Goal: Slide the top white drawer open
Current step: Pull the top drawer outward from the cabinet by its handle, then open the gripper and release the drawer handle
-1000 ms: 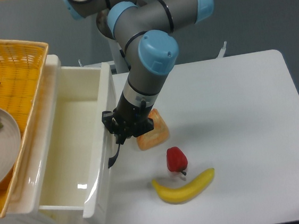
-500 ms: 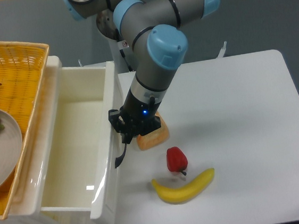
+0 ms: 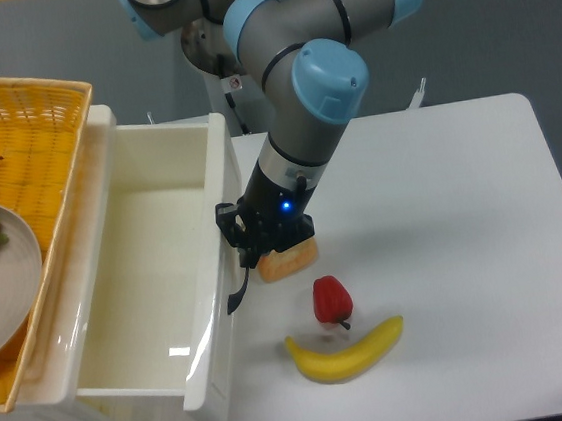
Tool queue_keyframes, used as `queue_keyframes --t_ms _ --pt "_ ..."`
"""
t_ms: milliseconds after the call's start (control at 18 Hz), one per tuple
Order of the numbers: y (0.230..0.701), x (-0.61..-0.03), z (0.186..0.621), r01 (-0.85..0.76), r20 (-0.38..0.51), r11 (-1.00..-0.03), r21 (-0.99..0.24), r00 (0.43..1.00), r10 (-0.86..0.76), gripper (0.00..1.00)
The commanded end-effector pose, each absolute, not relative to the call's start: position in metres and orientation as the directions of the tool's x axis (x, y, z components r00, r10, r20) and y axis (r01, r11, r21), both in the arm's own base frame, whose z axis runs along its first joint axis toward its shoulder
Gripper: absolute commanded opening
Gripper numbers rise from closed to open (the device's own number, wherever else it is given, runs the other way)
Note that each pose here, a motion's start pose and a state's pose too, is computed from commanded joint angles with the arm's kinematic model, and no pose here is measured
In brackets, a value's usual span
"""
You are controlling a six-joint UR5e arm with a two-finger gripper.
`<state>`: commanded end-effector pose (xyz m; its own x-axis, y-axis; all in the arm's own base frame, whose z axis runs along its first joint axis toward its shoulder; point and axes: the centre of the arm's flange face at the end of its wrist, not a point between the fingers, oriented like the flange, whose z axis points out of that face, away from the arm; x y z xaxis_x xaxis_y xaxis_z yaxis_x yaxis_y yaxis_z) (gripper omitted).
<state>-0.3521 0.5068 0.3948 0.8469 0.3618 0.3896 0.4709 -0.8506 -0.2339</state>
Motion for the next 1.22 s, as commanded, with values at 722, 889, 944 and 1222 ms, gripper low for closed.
queue_keyframes --t_ms 722,889,944,1222 --pt "0.497 -0.367 0.394 0.475 0.393 -0.844 -0.248 0.846 0.360 0.28" --pt "0.496 -0.368 0.395 0.449 0.384 -0.854 -0.263 0.861 0.334 0.44" --pt "0.496 -0.369 0.394 0.448 0.384 -0.855 -0.262 0.861 0.333 0.45" --pt "0.492 -0.373 0.395 0.454 0.385 -0.851 -0.263 0.858 0.339 0.45"
